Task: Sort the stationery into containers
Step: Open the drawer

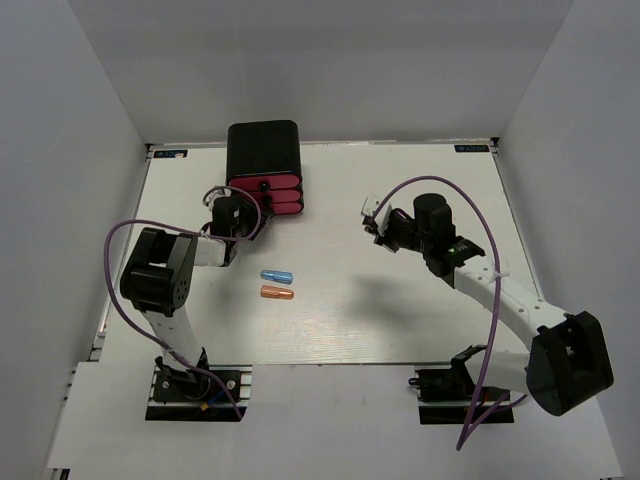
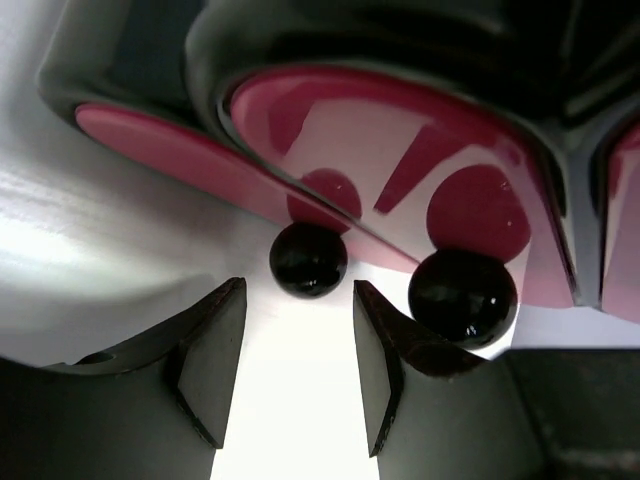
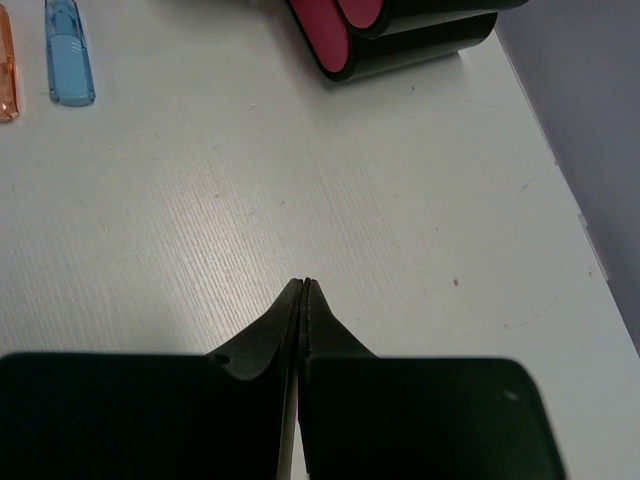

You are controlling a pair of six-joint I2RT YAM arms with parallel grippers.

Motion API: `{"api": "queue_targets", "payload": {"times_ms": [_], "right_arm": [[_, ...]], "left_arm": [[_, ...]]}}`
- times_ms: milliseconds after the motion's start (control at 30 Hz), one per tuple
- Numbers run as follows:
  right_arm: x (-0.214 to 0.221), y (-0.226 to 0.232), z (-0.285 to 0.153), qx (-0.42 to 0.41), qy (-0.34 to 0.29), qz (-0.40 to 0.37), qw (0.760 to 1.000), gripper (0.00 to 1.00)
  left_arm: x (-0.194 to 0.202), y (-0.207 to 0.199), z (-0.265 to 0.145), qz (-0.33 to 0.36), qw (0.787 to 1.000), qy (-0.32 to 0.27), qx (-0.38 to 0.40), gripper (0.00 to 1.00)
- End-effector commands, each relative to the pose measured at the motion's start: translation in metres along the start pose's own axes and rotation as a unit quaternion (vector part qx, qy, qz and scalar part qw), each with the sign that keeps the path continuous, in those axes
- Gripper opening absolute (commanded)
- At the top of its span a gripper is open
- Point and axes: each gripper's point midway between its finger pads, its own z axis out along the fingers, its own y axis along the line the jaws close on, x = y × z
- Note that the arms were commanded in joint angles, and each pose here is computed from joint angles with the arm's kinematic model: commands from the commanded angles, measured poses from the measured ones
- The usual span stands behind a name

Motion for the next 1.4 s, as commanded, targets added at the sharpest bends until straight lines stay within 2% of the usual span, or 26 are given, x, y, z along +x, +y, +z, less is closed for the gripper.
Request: {"api": "queue_targets", "payload": {"times_ms": [0,233,333,600,633,667,733,767,833,867,933,967,1000,1033,1067,1200,1267,1367], "right_arm": [[-0.004,-0.002,0.001,-0.003,-0.008,-0.002,1.0,0.0],[-0.004,0.002,0.003,-0.01,-0.01,-0.001,1.0,0.0],[-0.004,0.0,0.001,-0.007,-0.01,-0.001,1.0,0.0],[-0.002,0.009,0.002,-0.026,-0.013,-0.003,1.0,0.0],[-0.002,0.012,0.003,-0.036,-0.015,-0.015,0.999,0.04],[-0.002,0.015,0.003,-0.046,-0.017,-0.029,0.998,0.16],[0.0,0.036,0.001,-0.1,-0.023,-0.037,0.994,0.27],[0.0,0.045,-0.001,-0.123,-0.029,-0.04,0.991,0.36],[0.002,0.054,0.0,-0.143,-0.03,-0.044,0.988,0.41],[0.002,0.058,0.0,-0.151,-0.036,-0.044,0.987,0.48],[0.001,0.064,0.002,-0.17,-0.041,-0.039,0.984,0.6],[0.0,0.065,0.002,-0.176,-0.043,-0.045,0.983,0.87],[-0.002,0.069,0.005,-0.193,-0.051,-0.043,0.979,0.9],[0.0,0.086,-0.002,-0.234,-0.05,-0.021,0.971,0.9],[-0.011,0.083,-0.002,-0.247,-0.067,-0.042,0.966,0.9],[-0.016,0.113,0.0,-0.336,-0.074,-0.003,0.939,0.9],[-0.027,0.12,0.008,-0.355,-0.087,-0.008,0.931,0.9],[-0.039,0.127,0.028,-0.34,-0.097,-0.035,0.935,0.74]], "left_arm": [[-0.003,-0.001,0.003,-0.008,1.0,-0.017,0.011,0.57],[0.001,0.007,0.013,-0.013,1.0,-0.008,-0.006,0.57],[-0.002,0.005,0.013,-0.023,1.0,-0.017,-0.001,0.54],[0.004,0.015,0.002,-0.024,1.0,-0.013,-0.007,0.25],[0.004,0.015,-0.001,-0.024,1.0,-0.014,-0.005,0.24],[0.006,0.018,-0.005,-0.024,1.0,-0.013,-0.007,0.23],[0.011,0.021,-0.018,-0.019,1.0,-0.01,-0.004,0.23],[0.02,0.026,-0.025,-0.016,1.0,-0.002,-0.006,0.23],[0.024,0.025,-0.035,-0.008,1.0,-0.002,0.001,0.23],[0.028,0.027,-0.044,-0.008,1.0,0.004,0.003,0.23],[0.03,0.031,-0.051,-0.004,1.0,0.006,-0.001,0.29],[0.032,0.032,-0.055,-0.004,1.0,0.01,0.001,0.4],[0.03,0.028,-0.058,0.005,1.0,0.008,0.004,0.44],[0.031,0.035,-0.06,0.006,1.0,0.015,-0.007,0.51],[0.03,0.03,-0.06,0.006,1.0,0.019,-0.005,0.59],[0.028,0.02,-0.07,0.04,0.999,0.033,-0.006,0.68],[0.021,0.009,-0.081,0.059,0.998,0.029,0.001,0.71],[0.019,0.008,-0.099,0.077,0.997,0.029,-0.007,0.76]]}}
